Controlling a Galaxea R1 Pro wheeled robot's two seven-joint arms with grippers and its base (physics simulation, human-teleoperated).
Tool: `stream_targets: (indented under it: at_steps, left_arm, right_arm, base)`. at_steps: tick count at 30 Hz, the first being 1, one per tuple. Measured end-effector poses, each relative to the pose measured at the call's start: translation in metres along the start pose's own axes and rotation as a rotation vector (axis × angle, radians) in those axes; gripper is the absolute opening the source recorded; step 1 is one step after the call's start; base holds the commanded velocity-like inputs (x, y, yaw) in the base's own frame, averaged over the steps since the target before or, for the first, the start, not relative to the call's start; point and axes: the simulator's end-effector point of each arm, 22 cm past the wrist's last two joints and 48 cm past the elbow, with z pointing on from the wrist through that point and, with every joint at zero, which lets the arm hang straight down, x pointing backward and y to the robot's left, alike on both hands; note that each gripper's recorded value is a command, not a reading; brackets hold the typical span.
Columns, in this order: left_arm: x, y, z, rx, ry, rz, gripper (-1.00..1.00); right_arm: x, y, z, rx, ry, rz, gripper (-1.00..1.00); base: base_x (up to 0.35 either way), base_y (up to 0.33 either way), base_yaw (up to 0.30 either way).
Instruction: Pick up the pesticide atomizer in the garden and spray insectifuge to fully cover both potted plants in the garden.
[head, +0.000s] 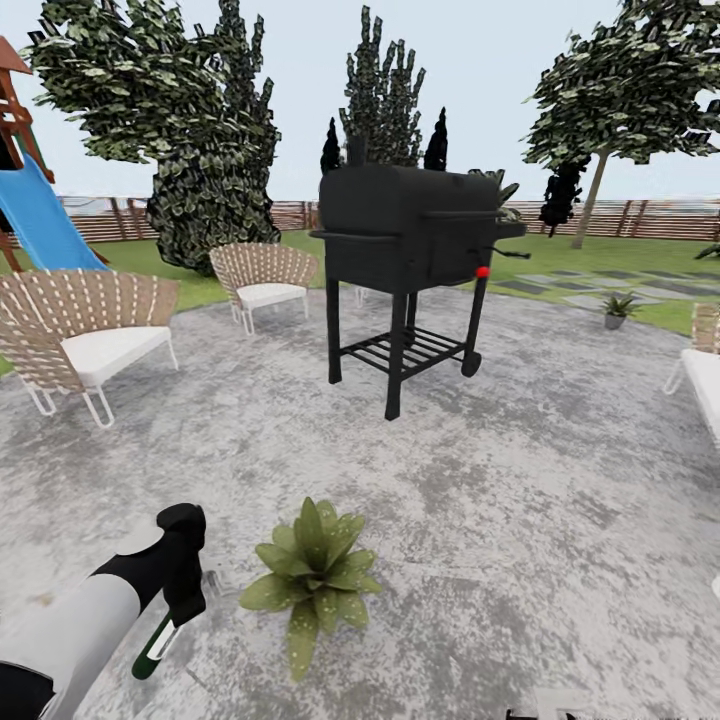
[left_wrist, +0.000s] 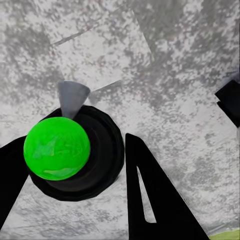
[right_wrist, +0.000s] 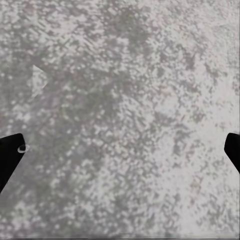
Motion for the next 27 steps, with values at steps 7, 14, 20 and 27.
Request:
stream_targets:
  at_steps: [7, 14, 20, 27]
  left_arm:
    - [0.002, 0.000, 0.002, -0.001, 0.006, 0.002, -1.00]
    - [0.002, 0.000, 0.002, 0.001, 0.003, -0.001, -1.00]
    - [0.005, 0.000, 0.005, -0.005, 0.012, 0.000, -1.00]
    - [-0.005, 0.000, 0.020, -0.084, 0.005, 0.017, -1.00]
  right_arm:
    - [0.000, 0.000, 0.000, 0.000, 0.000, 0.000, 1.00]
    - [0.000, 0.000, 0.000, 0.000, 0.000, 0.000, 1.00]
    - [0.000, 0.000, 0.000, 0.000, 0.000, -0.001, 1.00]
    - [0.000, 0.000, 0.000, 0.000, 0.000, -0.001, 1.00]
  base:
    - [-0.057, 0.337, -0.002]
    - [0.016, 0.337, -0.154]
    - [0.106, 0.327, -0.260]
    - [0.098, 0.101, -0.262]
